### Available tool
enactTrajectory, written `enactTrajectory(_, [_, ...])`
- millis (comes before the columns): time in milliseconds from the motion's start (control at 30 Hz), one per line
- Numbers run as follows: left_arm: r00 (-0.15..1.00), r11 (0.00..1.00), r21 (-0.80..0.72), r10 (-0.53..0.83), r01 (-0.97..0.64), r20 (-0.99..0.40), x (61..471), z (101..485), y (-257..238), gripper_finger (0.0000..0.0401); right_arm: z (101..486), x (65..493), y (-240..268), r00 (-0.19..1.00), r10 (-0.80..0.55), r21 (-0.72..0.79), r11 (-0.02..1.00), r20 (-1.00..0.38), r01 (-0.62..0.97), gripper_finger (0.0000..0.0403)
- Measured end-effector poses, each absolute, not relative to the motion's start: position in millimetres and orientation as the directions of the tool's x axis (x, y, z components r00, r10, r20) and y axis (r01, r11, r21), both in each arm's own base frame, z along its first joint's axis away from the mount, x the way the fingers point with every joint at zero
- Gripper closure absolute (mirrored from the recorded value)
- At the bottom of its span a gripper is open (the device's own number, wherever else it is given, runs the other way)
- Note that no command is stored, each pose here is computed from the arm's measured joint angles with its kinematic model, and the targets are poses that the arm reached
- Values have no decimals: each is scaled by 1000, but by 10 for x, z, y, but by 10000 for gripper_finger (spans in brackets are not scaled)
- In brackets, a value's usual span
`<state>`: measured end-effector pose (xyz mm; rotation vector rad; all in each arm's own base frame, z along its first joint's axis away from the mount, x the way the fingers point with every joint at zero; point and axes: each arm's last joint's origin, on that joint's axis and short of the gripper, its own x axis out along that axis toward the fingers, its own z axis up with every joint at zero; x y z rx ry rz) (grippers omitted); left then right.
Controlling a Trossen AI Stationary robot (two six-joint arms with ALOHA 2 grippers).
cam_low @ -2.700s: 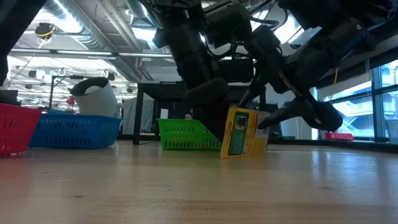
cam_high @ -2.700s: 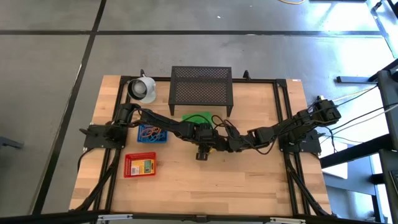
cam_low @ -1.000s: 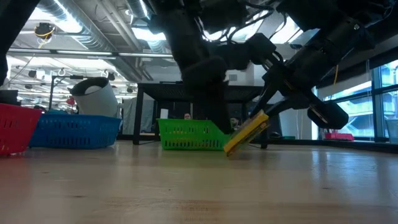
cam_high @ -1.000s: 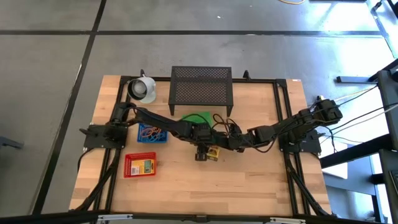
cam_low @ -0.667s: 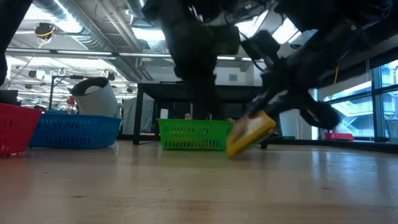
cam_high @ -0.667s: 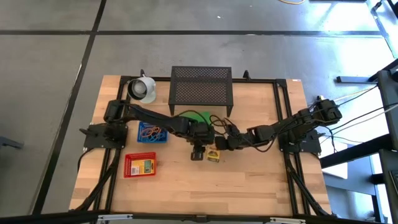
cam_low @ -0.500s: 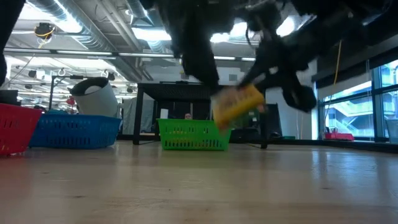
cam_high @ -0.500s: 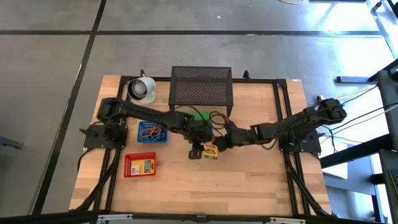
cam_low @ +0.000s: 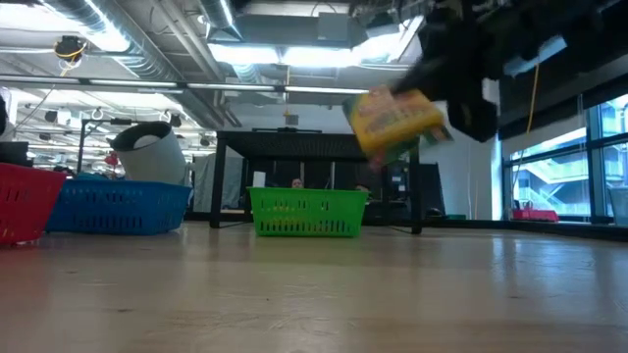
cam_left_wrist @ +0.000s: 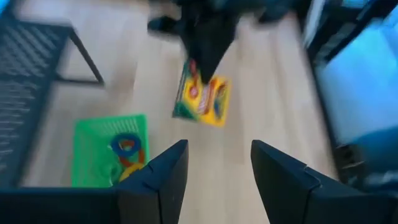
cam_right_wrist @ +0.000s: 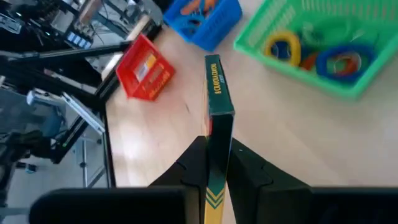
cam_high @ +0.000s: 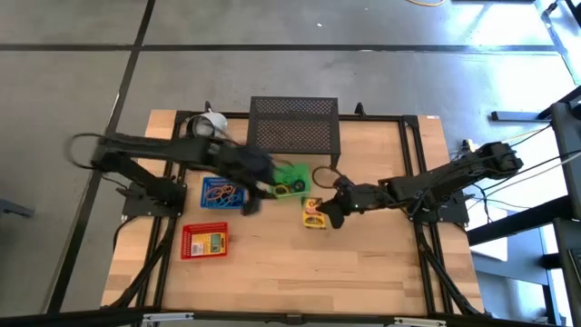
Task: Pick & Place Office Desk Supplies
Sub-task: Put the yellow box of crayon into the red bin
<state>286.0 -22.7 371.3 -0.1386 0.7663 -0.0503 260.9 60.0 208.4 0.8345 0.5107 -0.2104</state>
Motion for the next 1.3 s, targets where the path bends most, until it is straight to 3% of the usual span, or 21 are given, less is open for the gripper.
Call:
enactTrajectory(100, [770,983,-180,-98,-22,-630,2653,3826,-214,230,2127,2594,584,872,10,633,692,-489,347,359])
enactTrajectory(400, [824,963,-229,-15,-140,-566,2382,3674,-171,230,2414,2502,553,937,-3,633,737,-349,238,359])
enactTrajectory(700, [883,949,-280,0,-148,-468,2485,3412,-174,209,2661,2369,507,971,-45,607,774,-233,181,359])
enactTrajectory(1000, [946,945,-321,-41,-68,-322,2658,3396,-197,166,2794,2355,493,991,-52,519,848,-124,110,359])
enactTrajectory(1300, [969,947,-321,-74,-5,-234,3015,3262,-232,159,2897,2366,490,999,-36,410,911,-21,41,359])
